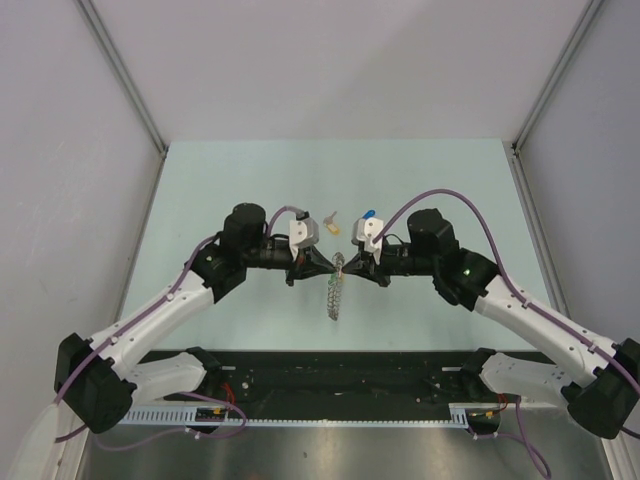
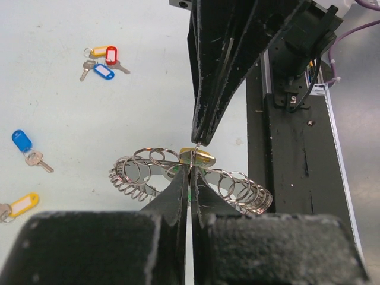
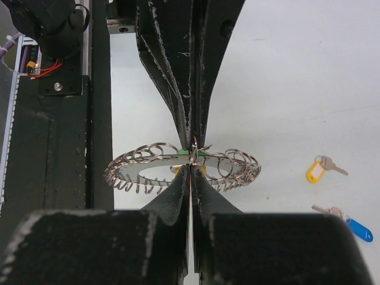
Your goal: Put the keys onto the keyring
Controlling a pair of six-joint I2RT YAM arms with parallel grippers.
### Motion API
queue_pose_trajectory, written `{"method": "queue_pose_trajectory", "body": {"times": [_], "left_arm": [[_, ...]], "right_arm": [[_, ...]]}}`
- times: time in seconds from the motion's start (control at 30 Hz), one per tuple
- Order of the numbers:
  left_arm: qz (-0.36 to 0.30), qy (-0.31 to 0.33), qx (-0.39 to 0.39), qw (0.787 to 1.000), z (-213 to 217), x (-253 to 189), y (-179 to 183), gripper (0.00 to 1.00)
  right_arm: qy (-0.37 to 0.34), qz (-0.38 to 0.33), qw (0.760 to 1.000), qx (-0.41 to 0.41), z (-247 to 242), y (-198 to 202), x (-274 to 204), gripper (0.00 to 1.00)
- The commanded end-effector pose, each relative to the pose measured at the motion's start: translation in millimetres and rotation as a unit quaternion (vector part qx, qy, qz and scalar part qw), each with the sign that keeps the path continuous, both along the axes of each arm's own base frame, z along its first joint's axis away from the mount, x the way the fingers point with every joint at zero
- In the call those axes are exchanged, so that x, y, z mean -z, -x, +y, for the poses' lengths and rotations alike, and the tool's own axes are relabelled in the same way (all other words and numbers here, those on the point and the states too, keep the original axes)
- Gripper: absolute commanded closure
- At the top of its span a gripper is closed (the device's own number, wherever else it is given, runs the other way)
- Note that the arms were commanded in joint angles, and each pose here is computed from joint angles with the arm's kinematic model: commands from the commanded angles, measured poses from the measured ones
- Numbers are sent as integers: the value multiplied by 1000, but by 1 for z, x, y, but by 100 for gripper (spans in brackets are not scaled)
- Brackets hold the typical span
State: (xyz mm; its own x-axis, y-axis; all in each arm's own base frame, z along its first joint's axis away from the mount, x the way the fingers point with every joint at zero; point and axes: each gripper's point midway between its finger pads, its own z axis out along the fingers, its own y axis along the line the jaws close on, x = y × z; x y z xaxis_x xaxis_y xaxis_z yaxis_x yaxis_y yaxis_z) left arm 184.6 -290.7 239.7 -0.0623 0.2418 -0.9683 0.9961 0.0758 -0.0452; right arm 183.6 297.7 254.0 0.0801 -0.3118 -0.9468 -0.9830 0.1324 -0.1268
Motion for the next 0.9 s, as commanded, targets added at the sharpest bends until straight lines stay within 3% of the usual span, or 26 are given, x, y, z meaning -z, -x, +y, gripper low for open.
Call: {"method": "queue_pose_trajectory", "body": {"times": [0.0,0.3,0.87], "left_arm": [[-12,2,-15,1000,-2,-17,-9,100],[18,2,-54,998,-1,-18,-19,100],[11,91,-75,993,1,-53,-15,100]], "right_arm": [[-9,-31,999,-1,5,3,-14,100],[23,-38,999,3,9,6,-1,100],[34,-37,998,26,10,2,2,100]]}}
